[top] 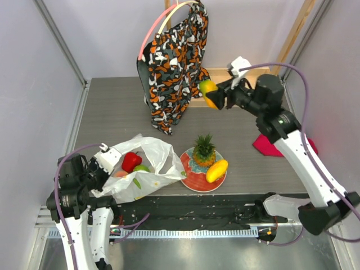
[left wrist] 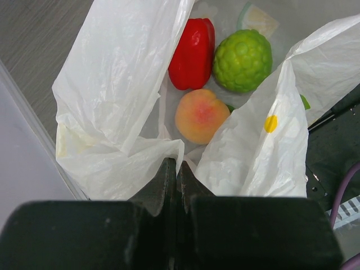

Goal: Take the fake fruits out of the plastic bag
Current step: Place the fake fruit on the plate.

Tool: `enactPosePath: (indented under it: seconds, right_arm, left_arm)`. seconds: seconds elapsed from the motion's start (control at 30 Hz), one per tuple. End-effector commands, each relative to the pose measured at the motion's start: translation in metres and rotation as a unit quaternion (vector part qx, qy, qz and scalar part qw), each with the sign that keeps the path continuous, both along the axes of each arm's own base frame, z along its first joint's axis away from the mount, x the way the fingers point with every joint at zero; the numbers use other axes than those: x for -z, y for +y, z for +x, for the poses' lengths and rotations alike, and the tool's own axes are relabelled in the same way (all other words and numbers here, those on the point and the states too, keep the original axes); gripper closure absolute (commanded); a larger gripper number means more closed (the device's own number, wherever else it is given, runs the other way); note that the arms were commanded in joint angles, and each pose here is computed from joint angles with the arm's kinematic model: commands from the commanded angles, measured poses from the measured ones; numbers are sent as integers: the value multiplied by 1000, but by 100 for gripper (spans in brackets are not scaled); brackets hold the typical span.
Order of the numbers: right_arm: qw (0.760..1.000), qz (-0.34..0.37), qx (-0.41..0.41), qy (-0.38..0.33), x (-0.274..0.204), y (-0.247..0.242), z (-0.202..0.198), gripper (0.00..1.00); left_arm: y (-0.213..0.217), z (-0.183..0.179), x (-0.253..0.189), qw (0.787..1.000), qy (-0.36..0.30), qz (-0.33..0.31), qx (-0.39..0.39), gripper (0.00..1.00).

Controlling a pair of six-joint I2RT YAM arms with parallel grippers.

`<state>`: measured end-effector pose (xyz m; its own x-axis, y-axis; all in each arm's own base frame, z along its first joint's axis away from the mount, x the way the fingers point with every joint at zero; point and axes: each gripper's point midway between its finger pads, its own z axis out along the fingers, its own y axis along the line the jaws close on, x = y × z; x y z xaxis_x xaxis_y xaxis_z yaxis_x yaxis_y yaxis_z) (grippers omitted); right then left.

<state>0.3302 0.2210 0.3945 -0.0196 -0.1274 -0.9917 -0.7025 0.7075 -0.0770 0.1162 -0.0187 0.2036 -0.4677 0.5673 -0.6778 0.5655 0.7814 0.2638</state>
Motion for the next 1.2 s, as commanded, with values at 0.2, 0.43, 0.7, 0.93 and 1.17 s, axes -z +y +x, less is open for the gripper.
enactPosePath:
  seconds: [0.2, 0.43, 0.7, 0.93, 1.17]
  right_arm:
    - [932, -186, -305, 51, 123, 30, -163, 92]
    - [878, -265, -396, 51, 198, 32, -205, 92]
    - [897, -276, -336, 78, 243, 62, -190, 92]
    - [932, -249, -232, 124, 265, 62, -168, 91]
    - [918, -280, -225, 169, 294, 56, -176, 89]
  left_arm:
    - [11, 26, -8, 996, 23, -35, -79, 100]
    - [5, 19, -9, 995, 30, -50, -77, 100]
    - [4, 2, -3, 996, 31, -36, -69, 100]
    - [4, -8, -2, 997, 27, -32, -71, 100]
    - [3, -15, 3, 996, 32, -32, -73, 100]
